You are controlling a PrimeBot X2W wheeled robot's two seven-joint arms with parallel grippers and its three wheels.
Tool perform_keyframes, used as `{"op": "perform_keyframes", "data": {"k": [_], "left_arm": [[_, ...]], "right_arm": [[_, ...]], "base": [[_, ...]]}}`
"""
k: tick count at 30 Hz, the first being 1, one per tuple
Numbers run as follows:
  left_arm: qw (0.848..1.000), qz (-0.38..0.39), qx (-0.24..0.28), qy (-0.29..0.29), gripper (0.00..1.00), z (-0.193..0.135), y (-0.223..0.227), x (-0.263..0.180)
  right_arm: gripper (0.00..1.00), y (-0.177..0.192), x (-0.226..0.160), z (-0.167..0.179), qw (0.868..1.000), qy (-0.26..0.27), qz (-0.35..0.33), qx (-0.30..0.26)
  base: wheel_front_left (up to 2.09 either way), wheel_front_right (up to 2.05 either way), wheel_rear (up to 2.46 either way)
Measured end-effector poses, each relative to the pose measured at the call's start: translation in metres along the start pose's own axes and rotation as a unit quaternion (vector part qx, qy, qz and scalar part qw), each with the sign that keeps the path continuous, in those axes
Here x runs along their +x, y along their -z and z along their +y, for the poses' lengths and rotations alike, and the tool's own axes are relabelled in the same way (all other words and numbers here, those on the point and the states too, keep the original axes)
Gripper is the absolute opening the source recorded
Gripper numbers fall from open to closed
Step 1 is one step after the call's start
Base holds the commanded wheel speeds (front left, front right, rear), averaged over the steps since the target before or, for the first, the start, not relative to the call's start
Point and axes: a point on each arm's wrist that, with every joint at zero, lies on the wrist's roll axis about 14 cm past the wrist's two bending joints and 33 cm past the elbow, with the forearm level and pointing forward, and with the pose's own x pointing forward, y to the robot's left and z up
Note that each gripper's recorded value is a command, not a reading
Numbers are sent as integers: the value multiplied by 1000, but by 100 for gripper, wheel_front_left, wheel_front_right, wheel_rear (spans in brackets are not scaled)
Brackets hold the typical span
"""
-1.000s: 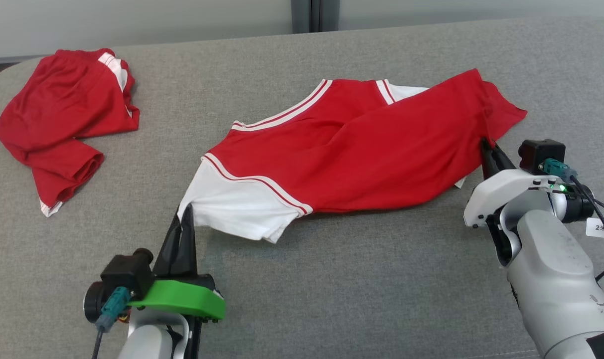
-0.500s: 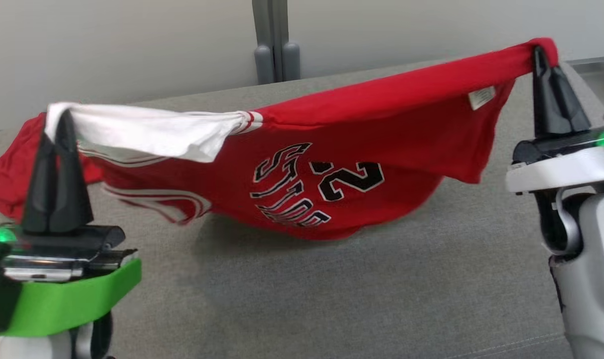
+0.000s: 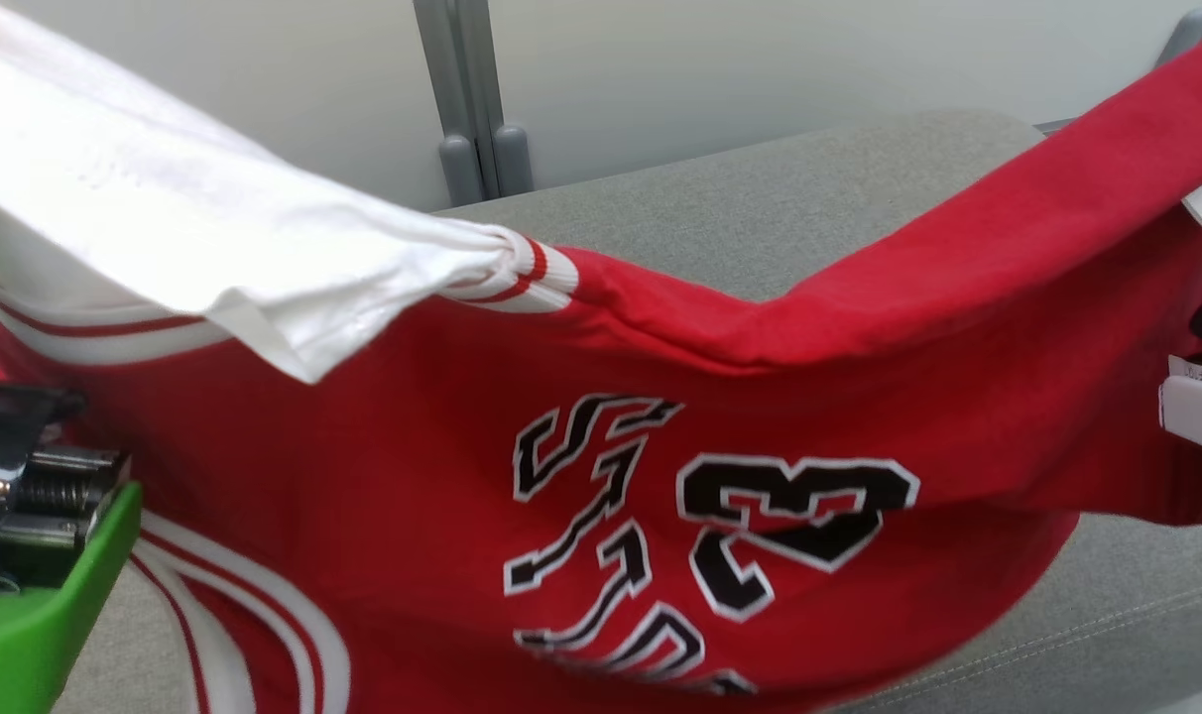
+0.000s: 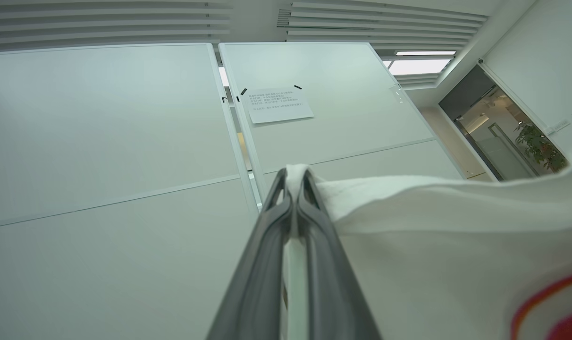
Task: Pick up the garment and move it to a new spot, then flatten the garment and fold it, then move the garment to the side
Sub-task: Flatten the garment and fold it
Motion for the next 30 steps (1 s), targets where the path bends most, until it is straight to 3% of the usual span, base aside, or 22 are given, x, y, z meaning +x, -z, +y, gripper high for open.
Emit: {"op": "perform_keyframes", "data": {"k": [9,14,20,23,26,30], "left_arm": [[994,93,-56,6,0,6,95,18],[988,141,-59,9,0,22,173,51],[989,130,-47,-54,0,67,239,95],[988,135,-38,-66,0,76,274,96],[984,145,-59,-82,0,76,309,86],[971,190,-101,-102,0,66,368,43]], "right_arm": [[0,89,17,19,991,-20,113,66],[0,150,81,30,987,-48,141,58],[0,207,166,39,989,-53,138,26],[0,243,186,51,987,-59,148,2],[0,284,192,62,983,-69,169,-19],[0,365,161,76,969,-70,236,-5]], "base": [[0,0,0],[0,0,0],[0,0,0],[0,0,0],[0,0,0],[0,0,0]]}}
